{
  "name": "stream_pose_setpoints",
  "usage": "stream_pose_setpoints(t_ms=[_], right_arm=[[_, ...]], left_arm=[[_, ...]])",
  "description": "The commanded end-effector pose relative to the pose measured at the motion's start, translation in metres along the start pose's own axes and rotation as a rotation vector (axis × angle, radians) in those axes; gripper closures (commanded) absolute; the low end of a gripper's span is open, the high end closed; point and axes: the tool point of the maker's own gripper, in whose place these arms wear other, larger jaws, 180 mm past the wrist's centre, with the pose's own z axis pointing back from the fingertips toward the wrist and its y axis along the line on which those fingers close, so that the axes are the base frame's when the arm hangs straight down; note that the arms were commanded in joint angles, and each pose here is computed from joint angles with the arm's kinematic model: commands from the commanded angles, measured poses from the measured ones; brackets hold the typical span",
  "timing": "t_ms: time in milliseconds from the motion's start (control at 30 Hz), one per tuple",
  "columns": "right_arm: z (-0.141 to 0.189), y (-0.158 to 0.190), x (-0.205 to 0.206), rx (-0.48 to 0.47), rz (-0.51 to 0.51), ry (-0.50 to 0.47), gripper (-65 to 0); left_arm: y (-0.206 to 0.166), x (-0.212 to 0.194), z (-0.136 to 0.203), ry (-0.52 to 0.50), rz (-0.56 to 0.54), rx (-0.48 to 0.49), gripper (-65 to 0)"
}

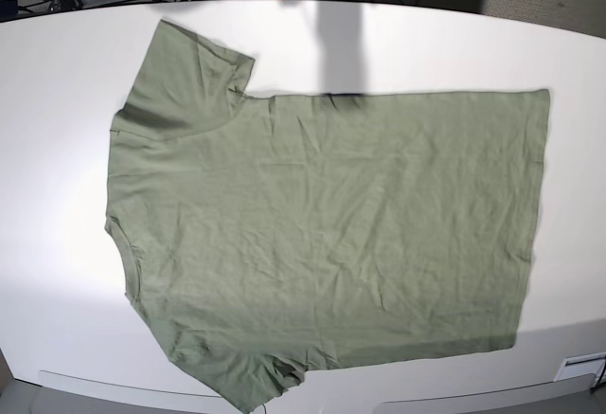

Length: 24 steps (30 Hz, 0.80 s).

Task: Fold the T-shirt properly

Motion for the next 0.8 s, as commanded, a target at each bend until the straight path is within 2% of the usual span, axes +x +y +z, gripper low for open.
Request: stream_pose_setpoints(t_ms=[0, 167, 333, 467, 600, 767], right_arm=[[0.013, 0.01, -0.007, 0.029, 0.001, 0.007, -30.2], [0.032, 0.017, 0.01, 0.066, 0.046, -0.035, -30.2], [0.037, 0.014, 0.03, 0.077, 0.08, -0.086, -30.2], [0.037, 0.015, 0.07, 0.079, 0.09, -0.229, -30.2], [0.04, 0.018, 0.103, 0.083, 0.105, -0.318, -30.2], [0.043, 0.018, 0.138, 0.079, 0.123, -0.407, -30.2]], left_arm=[[0.002, 0.001, 0.016, -0.015, -0.01, -0.002, -44.4], [-0.012, 0.027, 0.044, -0.078, -0.014, -0.034, -44.4], [-0.023, 0.043, 0.064, -0.102, -0.013, -0.054, -44.4], [-0.026, 0.05, 0.068, -0.119, -0.013, -0.06, -44.4], [-0.026, 0.052, 0.067, -0.124, -0.013, -0.06, -44.4], [-0.026, 0.081, 0.073, -0.288, -0.009, -0.062, -44.4]])
